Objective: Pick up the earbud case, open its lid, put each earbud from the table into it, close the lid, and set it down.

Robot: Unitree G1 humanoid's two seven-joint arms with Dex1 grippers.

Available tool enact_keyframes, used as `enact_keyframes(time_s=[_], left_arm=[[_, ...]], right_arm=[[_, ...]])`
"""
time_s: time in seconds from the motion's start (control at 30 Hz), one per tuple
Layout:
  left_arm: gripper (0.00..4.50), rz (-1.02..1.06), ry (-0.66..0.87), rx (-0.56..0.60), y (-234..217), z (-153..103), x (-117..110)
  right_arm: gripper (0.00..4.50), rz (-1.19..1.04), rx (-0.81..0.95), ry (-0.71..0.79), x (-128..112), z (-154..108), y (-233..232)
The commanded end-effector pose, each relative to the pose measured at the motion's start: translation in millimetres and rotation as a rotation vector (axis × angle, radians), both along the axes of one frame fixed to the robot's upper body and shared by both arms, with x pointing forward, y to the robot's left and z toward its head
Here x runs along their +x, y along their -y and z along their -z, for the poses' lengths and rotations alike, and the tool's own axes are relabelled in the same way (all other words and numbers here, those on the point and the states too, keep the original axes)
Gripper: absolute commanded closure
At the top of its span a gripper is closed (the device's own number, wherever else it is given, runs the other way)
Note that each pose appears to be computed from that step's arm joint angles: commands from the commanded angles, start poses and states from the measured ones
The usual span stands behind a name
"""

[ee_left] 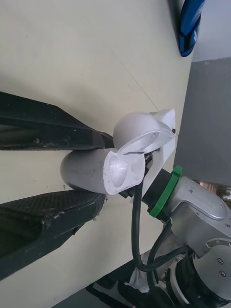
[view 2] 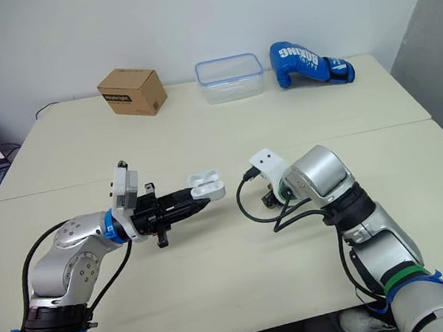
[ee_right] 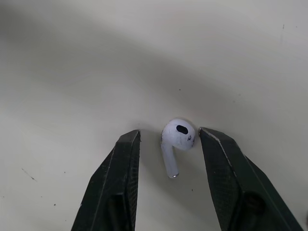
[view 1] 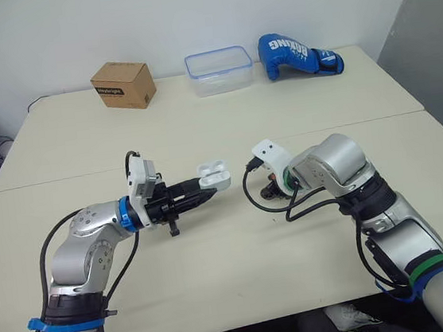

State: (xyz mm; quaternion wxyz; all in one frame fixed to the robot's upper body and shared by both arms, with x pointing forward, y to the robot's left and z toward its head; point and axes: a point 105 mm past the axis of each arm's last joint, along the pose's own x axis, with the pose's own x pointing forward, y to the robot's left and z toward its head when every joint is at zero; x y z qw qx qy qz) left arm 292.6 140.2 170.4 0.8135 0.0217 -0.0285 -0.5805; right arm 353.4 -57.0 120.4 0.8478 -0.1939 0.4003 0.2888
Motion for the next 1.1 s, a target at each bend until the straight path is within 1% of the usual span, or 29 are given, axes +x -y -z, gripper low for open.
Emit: enact_keyframes(time_s=[0.03, 0.07, 0.13, 0.17, 0.37, 0.43, 0.53, 0.63, 0.73, 0.83, 0.93, 1.1], left_arm=[[3.71, 0.012, 0.055, 0.008, 3, -10, -4], [3.71, 0.012, 0.055, 0.008, 3, -10, -3], [3.71, 0.012, 0.054, 0.01, 3, -9, -3], [3.71, 0.012, 0.054, 0.01, 3, -9, -3], [3.71, 0.013, 0.053, 0.014, 3, -9, -3], [3.71, 0.015, 0.053, 0.015, 3, -9, -3], [3.71, 0.017, 0.052, 0.016, 3, -9, -3], [3.71, 0.019, 0.051, 0.016, 3, -9, -3], [3.71, 0.022, 0.05, 0.016, 3, -9, -3], [3.71, 0.026, 0.051, 0.014, 4, -9, -3], [3.71, 0.028, 0.052, 0.013, 5, -9, -2], [3.71, 0.03, 0.055, 0.012, 6, -9, -2]], right_arm=[[2.9, -0.025, 0.0, 0.005, -2, 0, -4], [3.12, -0.026, -0.002, 0.006, -2, 0, -3], [3.83, -0.027, -0.004, 0.003, -2, 1, -3], [4.09, -0.027, -0.004, 0.0, -3, 1, -3], [4.11, -0.03, -0.005, -0.003, -3, 1, 0], [4.11, -0.075, -0.008, 0.014, -4, -4, 3], [4.11, -0.232, -0.029, 0.053, -13, -16, 10], [4.11, -0.449, -0.09, 0.049, -34, -22, 27], [4.11, -0.634, -0.148, 0.025, -51, -23, 47], [4.11, -0.774, -0.232, 0.002, -59, -19, 71], [4.11, -0.851, -0.292, -0.009, -58, -15, 85], [4.11, -0.916, -0.399, -0.007, -46, -2, 100]])
